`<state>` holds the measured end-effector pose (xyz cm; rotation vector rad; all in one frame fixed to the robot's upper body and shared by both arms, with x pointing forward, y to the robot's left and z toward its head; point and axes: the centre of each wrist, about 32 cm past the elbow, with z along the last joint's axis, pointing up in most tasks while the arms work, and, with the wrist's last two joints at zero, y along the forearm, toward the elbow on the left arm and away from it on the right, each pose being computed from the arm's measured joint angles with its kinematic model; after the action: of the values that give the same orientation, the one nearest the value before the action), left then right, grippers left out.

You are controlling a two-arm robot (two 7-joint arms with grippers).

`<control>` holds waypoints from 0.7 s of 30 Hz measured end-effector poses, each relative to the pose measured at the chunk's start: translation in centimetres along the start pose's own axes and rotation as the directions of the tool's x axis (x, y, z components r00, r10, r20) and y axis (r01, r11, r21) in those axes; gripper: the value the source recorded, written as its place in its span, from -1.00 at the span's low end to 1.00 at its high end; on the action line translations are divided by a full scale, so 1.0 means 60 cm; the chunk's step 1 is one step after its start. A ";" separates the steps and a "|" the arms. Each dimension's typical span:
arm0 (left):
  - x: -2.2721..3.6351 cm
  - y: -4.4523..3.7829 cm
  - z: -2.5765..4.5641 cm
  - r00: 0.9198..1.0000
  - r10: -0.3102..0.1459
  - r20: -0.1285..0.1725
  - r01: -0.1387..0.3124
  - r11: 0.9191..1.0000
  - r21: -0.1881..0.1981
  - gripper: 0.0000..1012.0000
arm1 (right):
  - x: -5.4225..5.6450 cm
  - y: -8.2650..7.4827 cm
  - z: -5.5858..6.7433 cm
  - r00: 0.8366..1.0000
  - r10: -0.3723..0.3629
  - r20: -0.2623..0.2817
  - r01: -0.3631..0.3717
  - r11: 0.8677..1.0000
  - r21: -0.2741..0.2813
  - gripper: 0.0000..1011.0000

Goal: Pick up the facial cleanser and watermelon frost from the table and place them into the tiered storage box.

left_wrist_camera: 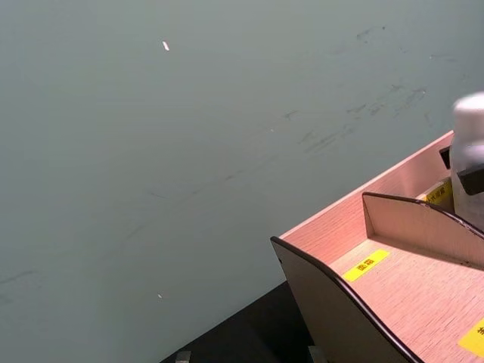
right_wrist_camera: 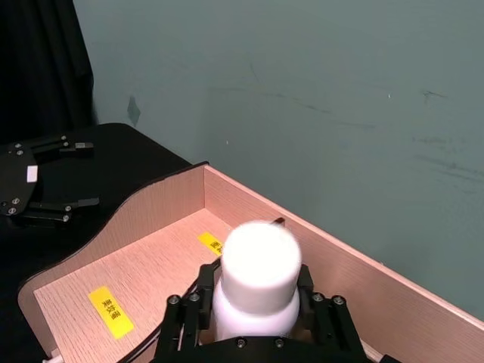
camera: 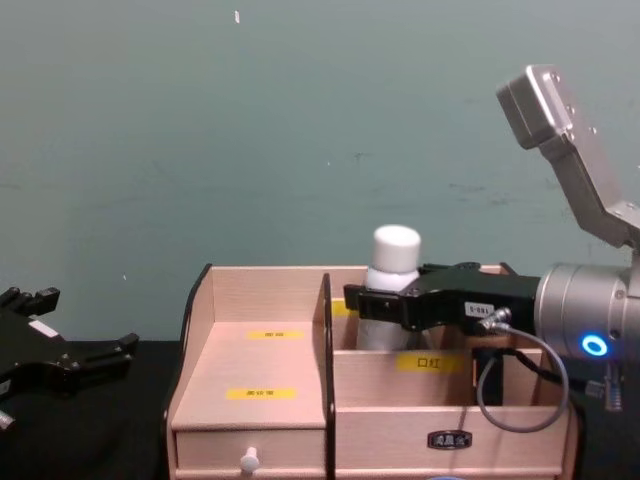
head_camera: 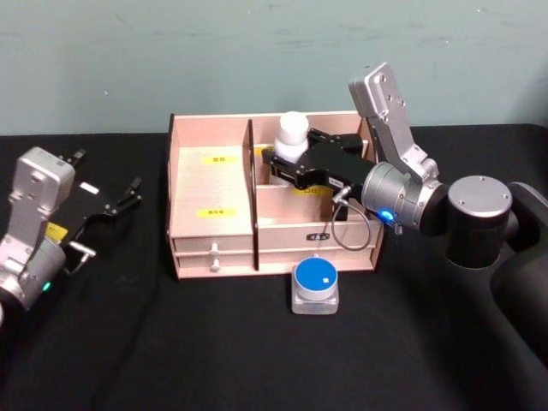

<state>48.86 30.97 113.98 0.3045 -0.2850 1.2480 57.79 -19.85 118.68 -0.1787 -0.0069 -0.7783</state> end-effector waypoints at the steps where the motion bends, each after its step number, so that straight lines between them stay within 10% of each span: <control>1: 0.0000 0.000 0.000 1.000 0.000 0.000 0.000 1.000 0.000 0.98 | 0.000 0.000 0.000 1.000 0.000 0.000 0.000 1.000 0.000 0.29; 13: 0.0000 0.000 0.000 1.000 0.000 0.000 0.000 1.000 0.000 0.98 | 0.000 0.000 0.000 1.000 0.000 -0.001 0.000 1.000 0.002 0.97; 21: 0.0000 0.000 0.000 1.000 0.000 0.000 0.000 1.000 0.000 0.98 | 0.004 -0.005 0.004 1.000 -0.002 -0.004 0.002 1.000 0.020 0.98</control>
<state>48.86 30.97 113.98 0.3045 -0.2850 1.2480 57.79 -20.20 119.01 -0.1585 -0.0108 -0.7800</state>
